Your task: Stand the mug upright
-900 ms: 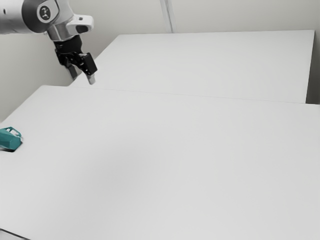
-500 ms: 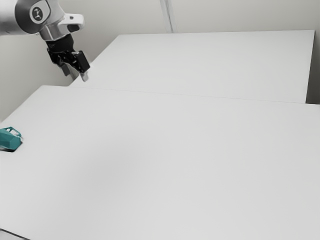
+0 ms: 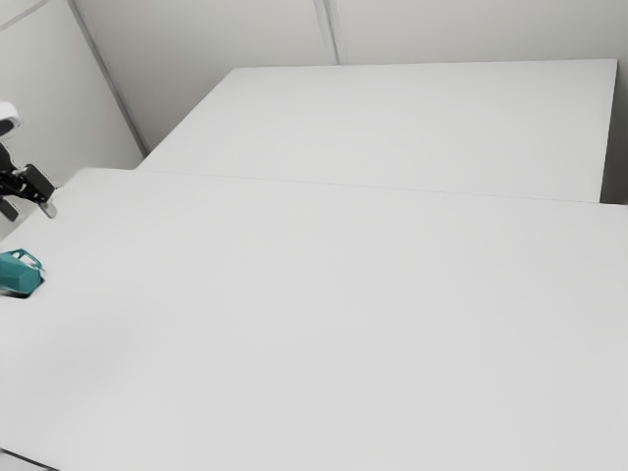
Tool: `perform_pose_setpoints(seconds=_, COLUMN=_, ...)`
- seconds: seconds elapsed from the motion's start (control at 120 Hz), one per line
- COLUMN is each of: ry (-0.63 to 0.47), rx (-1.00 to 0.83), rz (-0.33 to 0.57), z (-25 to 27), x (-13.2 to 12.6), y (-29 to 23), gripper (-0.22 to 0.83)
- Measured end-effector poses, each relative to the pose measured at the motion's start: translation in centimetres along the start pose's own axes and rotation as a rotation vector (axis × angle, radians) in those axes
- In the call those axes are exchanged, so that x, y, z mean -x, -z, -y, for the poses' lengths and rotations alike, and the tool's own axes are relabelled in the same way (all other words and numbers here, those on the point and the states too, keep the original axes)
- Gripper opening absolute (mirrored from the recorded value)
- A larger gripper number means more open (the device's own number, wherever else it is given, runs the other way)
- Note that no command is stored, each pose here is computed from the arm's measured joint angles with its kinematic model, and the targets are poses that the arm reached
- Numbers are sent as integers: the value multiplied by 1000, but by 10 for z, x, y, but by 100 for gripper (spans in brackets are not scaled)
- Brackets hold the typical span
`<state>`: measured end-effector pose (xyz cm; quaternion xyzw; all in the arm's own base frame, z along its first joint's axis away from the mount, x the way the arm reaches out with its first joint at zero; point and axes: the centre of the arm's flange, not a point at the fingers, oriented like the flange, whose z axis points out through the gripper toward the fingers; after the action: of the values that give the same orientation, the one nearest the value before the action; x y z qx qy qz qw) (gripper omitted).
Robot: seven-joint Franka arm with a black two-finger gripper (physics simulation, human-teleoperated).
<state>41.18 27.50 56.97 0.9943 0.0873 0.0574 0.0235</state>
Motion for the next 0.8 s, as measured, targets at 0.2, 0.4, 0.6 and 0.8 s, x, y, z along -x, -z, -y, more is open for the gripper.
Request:
perform_pose_setpoints(seconds=0.2, ry=117, rx=35, rz=-79, z=106, x=54, y=-2, gripper=62)
perform_pose_setpoints(seconds=0.4, ry=134, rx=37, rz=-155, z=171, x=92, y=-8, gripper=62)
perform_pose_setpoints(seconds=0.6, ry=133, rx=23, rz=-205, z=222, x=132, y=-15, gripper=62)
perform_pose_setpoints(seconds=0.8, ry=152, rx=38, rz=-154, z=241, x=122, y=-64, gripper=62)
